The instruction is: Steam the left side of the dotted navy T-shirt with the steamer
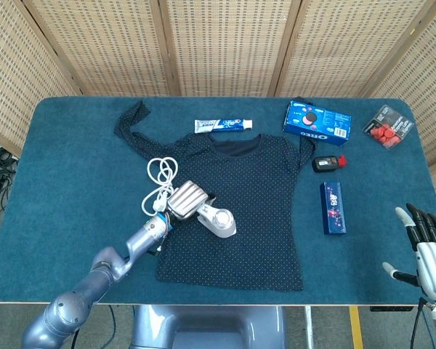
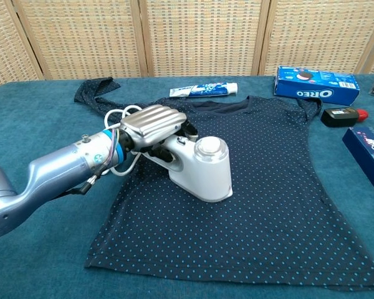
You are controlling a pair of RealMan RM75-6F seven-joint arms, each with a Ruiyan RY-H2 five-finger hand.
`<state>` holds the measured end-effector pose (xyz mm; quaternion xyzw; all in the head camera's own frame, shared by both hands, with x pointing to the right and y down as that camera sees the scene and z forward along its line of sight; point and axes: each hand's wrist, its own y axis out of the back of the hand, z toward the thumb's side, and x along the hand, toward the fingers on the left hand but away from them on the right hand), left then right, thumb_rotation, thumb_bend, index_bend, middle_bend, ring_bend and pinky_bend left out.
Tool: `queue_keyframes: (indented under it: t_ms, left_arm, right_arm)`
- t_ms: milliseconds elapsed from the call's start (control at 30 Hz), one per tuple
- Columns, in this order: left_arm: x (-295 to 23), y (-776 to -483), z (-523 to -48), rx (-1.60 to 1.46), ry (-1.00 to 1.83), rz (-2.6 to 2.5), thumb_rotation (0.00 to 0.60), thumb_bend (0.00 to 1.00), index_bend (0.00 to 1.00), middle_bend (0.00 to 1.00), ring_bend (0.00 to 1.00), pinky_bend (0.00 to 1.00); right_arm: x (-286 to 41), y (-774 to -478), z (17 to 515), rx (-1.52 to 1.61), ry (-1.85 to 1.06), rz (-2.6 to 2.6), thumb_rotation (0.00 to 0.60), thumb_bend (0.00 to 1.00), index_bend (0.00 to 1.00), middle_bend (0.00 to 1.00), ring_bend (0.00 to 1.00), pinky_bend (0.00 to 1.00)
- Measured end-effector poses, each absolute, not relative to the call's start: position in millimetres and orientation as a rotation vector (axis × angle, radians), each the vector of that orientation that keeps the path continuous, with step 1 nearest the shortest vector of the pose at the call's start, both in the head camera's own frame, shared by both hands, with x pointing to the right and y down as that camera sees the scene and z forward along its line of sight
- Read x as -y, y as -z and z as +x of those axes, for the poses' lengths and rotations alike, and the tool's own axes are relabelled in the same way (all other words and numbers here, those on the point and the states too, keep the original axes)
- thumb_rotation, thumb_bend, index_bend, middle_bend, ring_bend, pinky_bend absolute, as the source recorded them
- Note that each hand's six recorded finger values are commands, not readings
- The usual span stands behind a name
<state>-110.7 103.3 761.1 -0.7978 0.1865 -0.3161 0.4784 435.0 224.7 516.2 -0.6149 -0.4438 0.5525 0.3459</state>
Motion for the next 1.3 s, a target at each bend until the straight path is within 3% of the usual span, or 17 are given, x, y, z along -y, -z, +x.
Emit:
queue_keyframes:
  t_ms: [667, 1300]
  left_arm:
    - [-165.7, -737.5, -100.2, -0.254, 0.512, -2.004, 0.600, 0.64, 1.00, 0.82, 0.71, 0.77]
    - [-127.8, -746.8, -142.8, -0.291, 0.637, -1.862, 0.600, 0.64, 1.00, 0.82, 0.71, 0.77]
  right_arm:
    - [-226.4, -515.4, 431.9, 1.144, -1.432, -1.592, 0.600, 0.00, 0.01, 0.00, 0.00, 0.00]
    - [-227.0, -518.0, 429.8, 1.132, -1.437, -1.596, 0.600, 0.00, 0.01, 0.00, 0.00, 0.00]
